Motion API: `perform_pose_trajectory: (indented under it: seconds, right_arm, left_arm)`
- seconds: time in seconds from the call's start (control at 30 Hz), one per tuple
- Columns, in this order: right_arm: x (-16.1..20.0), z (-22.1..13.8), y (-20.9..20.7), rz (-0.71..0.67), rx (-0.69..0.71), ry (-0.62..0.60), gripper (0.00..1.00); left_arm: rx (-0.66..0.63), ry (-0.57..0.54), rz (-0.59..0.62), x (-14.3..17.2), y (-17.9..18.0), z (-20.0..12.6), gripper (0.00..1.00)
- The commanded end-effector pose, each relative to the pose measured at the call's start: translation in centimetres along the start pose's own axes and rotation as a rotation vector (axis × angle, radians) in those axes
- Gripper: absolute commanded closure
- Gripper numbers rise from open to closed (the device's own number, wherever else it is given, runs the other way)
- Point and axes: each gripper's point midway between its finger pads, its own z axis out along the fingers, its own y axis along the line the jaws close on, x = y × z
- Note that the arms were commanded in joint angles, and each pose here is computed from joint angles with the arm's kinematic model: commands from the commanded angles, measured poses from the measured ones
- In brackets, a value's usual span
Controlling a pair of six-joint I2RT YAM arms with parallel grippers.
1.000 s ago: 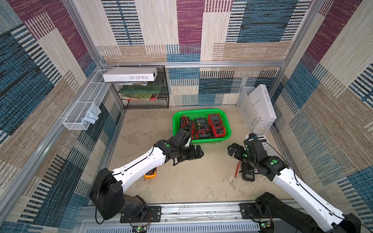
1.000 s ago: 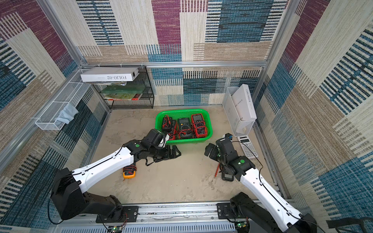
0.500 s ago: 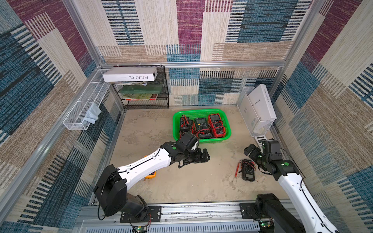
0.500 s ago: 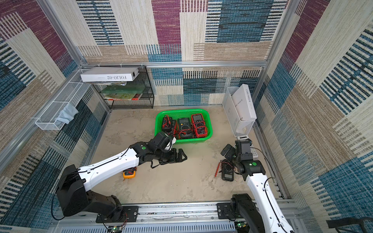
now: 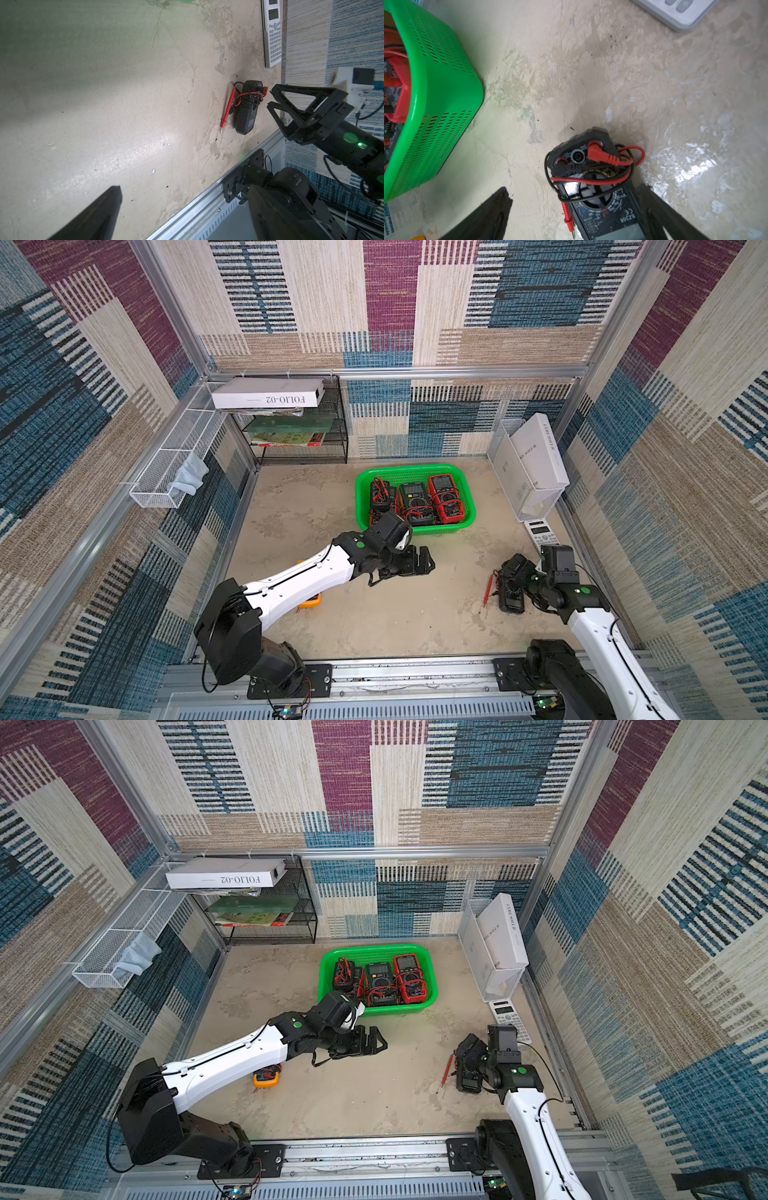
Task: Put the multimeter into the basket
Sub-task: Pick up the multimeter from the center of the board.
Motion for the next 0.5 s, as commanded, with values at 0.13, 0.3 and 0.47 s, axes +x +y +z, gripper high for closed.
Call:
perform_pose_trajectory:
  seconds: [0.13, 0.3, 0.47]
  right_arm:
    - [0.6, 0.9, -0.6, 0.014, 0.001, 0.003, 0.01]
    - [1.2, 1.4, -0.9, 0.013, -0.004, 0.019, 0.0]
    - [2.0, 1.7, -0.3, 0.018, -0.056, 0.044, 0.0]
  left_arm:
    - [0.029, -0.006, 0.008, -0.2, -0.7, 0.1, 0.0]
    - [0.027, -0.003, 0.007, -0.2, -0.6, 0.2, 0.0]
    - [0.026, -0.003, 0.008, -0.1, -0.6, 0.2, 0.0]
